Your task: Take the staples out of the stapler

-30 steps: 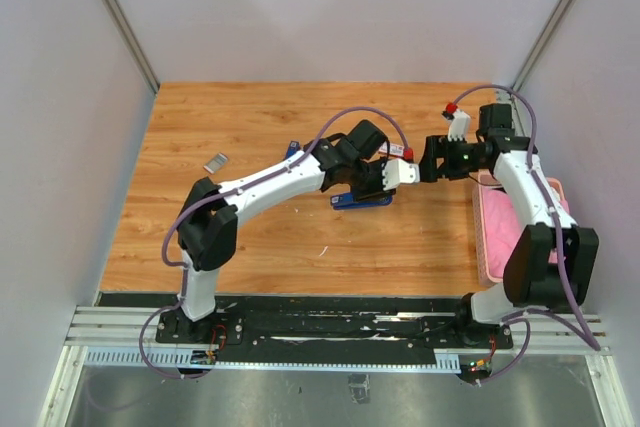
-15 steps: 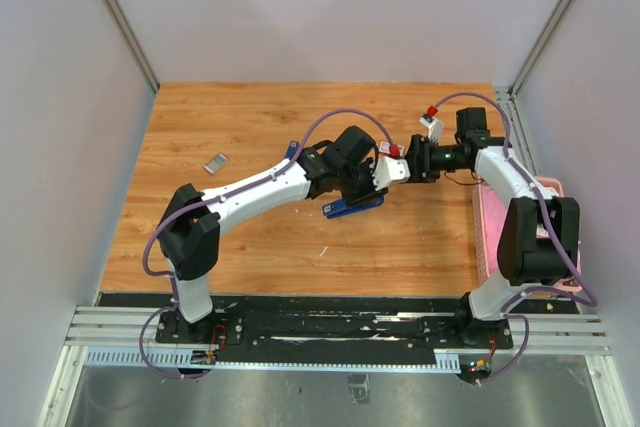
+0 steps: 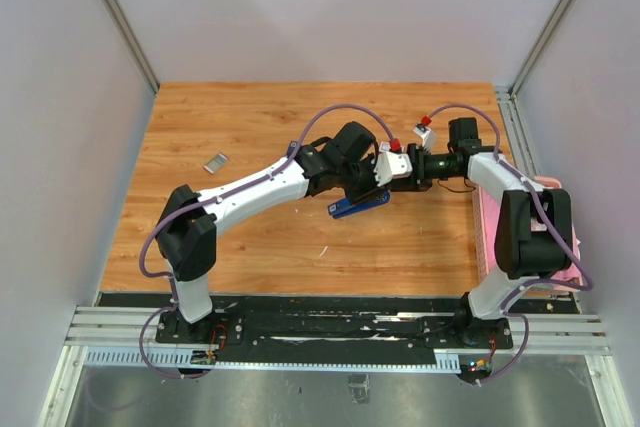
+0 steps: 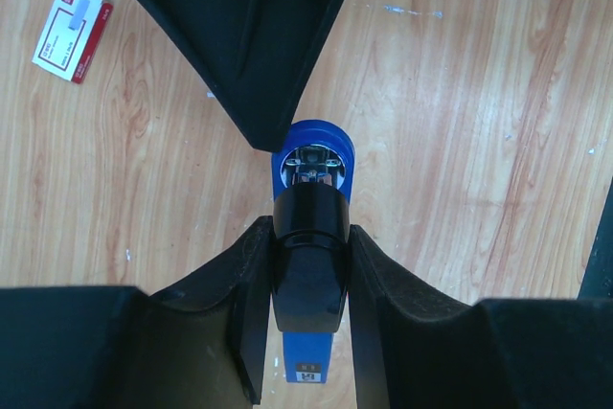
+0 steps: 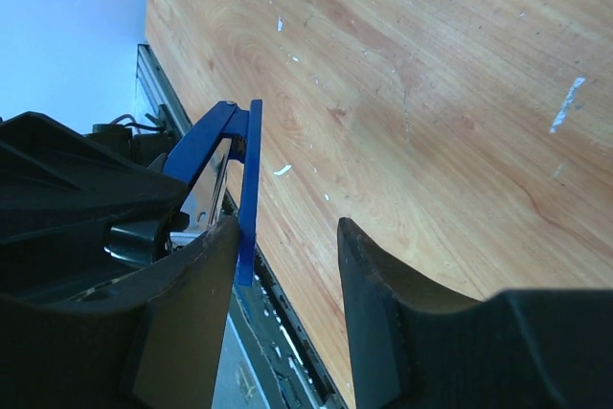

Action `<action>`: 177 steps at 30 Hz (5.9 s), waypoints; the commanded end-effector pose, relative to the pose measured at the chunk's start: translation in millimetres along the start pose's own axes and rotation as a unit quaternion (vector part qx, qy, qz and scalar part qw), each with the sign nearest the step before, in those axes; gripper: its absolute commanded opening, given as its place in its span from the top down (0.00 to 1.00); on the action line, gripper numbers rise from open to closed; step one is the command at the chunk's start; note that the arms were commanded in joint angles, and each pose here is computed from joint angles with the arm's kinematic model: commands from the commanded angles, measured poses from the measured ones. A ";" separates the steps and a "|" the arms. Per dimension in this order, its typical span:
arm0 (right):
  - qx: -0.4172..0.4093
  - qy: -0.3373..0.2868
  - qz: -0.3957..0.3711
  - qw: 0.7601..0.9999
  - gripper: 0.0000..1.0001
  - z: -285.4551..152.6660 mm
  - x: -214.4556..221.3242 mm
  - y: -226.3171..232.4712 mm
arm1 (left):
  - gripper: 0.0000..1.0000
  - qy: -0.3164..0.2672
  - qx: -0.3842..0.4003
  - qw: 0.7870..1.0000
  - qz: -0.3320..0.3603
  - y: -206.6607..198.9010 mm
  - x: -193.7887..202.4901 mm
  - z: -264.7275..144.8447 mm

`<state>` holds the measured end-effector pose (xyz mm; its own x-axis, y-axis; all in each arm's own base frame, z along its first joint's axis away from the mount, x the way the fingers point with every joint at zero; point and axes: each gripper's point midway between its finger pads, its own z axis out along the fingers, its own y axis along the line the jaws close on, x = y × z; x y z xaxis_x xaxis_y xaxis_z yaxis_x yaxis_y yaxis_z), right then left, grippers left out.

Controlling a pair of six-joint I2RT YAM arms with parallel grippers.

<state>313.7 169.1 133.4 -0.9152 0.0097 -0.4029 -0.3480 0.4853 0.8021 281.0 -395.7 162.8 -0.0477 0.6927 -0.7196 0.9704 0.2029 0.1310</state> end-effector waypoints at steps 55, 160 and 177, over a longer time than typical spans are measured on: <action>-0.046 0.076 0.037 0.995 1.00 35.8 32.5 -0.1 | 1.00 -0.062 -0.009 0.998 -0.007 8.1 -33.0 -9.1; -0.022 0.052 0.027 0.998 0.52 12.9 15.9 1.2 | 1.00 -0.058 -0.004 0.997 -0.043 11.5 -5.9 13.6; -0.037 0.079 0.058 0.994 0.53 25.7 28.2 -6.8 | 1.00 -0.059 -0.016 0.997 -0.044 15.2 -6.9 12.6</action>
<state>304.8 181.1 110.0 -0.9594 -0.0558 -0.2767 -0.2717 0.4482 0.8517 291.9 -393.1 140.7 -0.1552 0.6298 -0.7611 0.9569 0.2873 0.0426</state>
